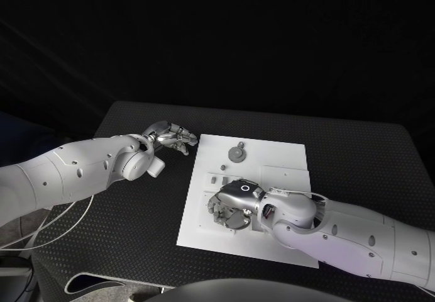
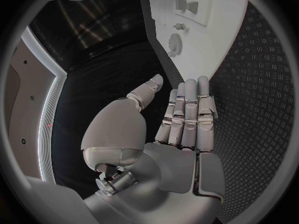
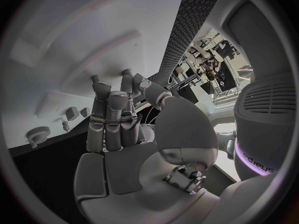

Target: Assemble the parts on the task board

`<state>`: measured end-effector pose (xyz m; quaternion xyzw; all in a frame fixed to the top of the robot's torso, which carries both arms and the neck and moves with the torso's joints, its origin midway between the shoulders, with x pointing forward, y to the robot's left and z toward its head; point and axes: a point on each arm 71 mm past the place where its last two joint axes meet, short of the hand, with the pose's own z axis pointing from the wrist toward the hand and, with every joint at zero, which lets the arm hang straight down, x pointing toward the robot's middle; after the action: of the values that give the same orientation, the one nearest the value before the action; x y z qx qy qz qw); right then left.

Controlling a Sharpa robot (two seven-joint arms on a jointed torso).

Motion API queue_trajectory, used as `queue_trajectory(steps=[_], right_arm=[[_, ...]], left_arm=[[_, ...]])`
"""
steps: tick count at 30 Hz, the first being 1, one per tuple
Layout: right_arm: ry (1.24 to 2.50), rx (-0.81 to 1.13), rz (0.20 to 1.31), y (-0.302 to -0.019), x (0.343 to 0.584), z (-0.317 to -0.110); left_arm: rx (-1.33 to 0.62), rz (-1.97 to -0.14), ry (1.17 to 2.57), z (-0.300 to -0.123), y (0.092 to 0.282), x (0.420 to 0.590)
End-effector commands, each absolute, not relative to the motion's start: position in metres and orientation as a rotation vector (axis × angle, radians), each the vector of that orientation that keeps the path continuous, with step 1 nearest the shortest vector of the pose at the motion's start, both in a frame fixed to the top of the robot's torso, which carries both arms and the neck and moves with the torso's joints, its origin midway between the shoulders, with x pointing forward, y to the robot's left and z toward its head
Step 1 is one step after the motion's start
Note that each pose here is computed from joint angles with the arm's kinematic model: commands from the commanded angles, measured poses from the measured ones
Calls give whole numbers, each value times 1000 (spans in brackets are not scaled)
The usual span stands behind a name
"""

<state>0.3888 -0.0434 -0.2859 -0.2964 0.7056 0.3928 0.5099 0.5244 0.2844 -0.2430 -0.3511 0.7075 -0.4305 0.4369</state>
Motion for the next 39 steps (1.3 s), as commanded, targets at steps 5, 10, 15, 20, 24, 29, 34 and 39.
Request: queue_trajectory(steps=[5, 10, 15, 20, 24, 29, 34, 39], right_arm=[[1778, -701, 875, -54, 391, -301], [1778, -698, 880, -54, 390, -300], [1772, -697, 881, -56, 390, -300], [1760, -689, 897, -57, 387, -297], [1751, -687, 909, -60, 383, -293], [1713, -662, 944, -65, 382, -276], [1653, -601, 976, -74, 390, -252], [1625, -475, 1021, -87, 402, -226]], left_arm=[[-872, -1092, 1770, -243, 282, 524], [-871, -1092, 1769, -243, 282, 524], [-871, -1091, 1769, -243, 282, 524], [-873, -1089, 1769, -243, 283, 524], [-874, -1086, 1767, -243, 284, 524], [-872, -1089, 1768, -243, 283, 524], [-873, -1087, 1765, -243, 283, 524], [-873, -1086, 1765, -243, 283, 525]])
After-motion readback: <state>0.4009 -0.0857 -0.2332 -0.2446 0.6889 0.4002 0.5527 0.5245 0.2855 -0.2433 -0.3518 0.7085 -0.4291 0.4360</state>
